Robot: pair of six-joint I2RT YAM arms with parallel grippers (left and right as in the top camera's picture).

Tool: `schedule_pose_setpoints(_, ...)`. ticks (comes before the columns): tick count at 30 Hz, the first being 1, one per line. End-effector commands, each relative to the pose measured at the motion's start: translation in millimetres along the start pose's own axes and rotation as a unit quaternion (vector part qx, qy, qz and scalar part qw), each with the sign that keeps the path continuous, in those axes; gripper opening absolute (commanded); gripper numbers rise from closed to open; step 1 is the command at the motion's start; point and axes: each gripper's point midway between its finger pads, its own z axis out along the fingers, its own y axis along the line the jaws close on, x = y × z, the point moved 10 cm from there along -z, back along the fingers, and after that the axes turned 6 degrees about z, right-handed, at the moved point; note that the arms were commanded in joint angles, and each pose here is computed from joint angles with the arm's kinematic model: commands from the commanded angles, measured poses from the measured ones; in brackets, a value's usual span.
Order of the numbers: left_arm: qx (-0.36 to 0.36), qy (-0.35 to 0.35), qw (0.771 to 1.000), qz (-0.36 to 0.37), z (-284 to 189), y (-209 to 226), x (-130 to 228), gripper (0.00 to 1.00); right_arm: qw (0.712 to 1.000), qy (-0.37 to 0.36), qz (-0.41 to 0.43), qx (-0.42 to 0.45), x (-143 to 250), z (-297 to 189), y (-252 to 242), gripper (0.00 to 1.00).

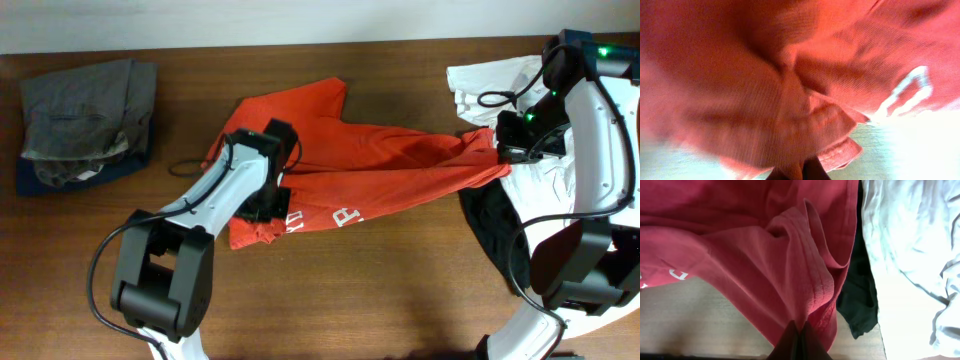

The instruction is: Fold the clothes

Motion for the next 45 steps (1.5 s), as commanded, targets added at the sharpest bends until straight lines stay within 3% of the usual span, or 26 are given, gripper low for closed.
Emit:
schedule_pose_setpoints(1, -0.038, -0.052, 0.998, -0.011, -40, 9, -16, 0.01, 1.000, -0.003, -0.002, 0.007, 2, -3, -1, 0.04)
schedule_pose_setpoints(8, -0.079, -0.097, 0.990, -0.058, -110, 49, -23, 0.01, 1.000, -0.006, -0.016, -0.017, 8, -10, 3, 0.04)
schedule_pose_setpoints(20, -0.097, -0.157, 0.972, -0.146, -166, 137, -3, 0.01, 0.997, -0.075, -0.026, -0.020, 35, -52, 8, 0.04)
schedule_pose_setpoints(26, -0.106, -0.199, 0.965, -0.136, -190, 144, 7, 0.01, 0.995, -0.098, -0.030, -0.020, 52, -70, 9, 0.04)
schedule_pose_setpoints(39, -0.120, -0.332, 0.927, -0.128, -262, 146, 41, 0.00, 0.994, -0.107, -0.031, -0.021, 75, -86, 11, 0.04)
schedule_pose_setpoints(45, -0.084, -0.316, 0.939, -0.112, -262, 138, 55, 0.00, 0.992, -0.121, -0.035, -0.031, 84, -94, 13, 0.04)
